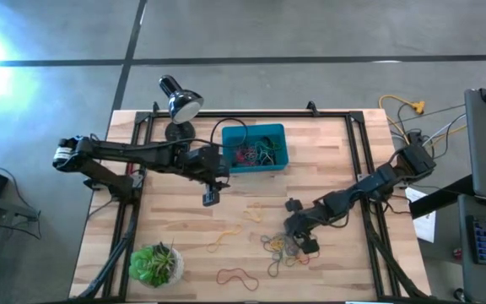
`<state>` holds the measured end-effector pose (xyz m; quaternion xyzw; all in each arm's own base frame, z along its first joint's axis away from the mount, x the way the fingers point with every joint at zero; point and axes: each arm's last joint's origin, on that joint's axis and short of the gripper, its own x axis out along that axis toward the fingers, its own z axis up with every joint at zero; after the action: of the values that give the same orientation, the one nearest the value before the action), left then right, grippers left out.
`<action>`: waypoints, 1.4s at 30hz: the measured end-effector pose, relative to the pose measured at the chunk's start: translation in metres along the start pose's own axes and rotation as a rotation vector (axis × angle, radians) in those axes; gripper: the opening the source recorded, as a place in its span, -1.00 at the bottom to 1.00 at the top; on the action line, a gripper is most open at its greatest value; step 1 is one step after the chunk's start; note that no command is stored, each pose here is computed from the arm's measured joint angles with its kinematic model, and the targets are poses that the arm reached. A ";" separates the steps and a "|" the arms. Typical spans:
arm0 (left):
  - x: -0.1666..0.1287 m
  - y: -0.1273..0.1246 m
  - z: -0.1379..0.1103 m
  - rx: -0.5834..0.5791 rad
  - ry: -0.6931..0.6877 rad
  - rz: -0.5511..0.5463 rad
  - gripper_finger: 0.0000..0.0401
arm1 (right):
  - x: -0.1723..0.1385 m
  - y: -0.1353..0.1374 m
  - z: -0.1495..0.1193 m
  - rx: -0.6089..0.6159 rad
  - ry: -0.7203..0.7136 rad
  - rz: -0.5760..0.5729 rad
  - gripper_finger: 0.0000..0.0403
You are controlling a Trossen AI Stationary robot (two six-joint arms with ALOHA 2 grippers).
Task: Pick and place rubber bands into bin
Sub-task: Put the blue rubber band into the blue bin
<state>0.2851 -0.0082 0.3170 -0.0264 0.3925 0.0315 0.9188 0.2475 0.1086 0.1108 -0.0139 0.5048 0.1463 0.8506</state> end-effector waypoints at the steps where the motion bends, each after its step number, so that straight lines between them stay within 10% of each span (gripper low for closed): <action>1: 0.000 0.000 0.000 0.000 0.000 0.000 -0.33 | -0.002 0.000 0.000 0.000 -0.002 0.001 -0.96; 18: 0.000 0.000 0.000 0.000 -0.005 0.000 -0.33 | -0.070 -0.001 0.017 0.041 -0.217 -0.022 -0.96; 42: 0.000 0.000 0.003 -0.002 -0.037 0.023 -0.33 | -0.178 -0.079 0.066 0.039 -0.525 -0.641 -0.96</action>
<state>0.2877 -0.0075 0.3191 -0.0221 0.3755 0.0430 0.9256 0.2447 0.0025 0.2872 -0.1164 0.2436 -0.1369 0.9531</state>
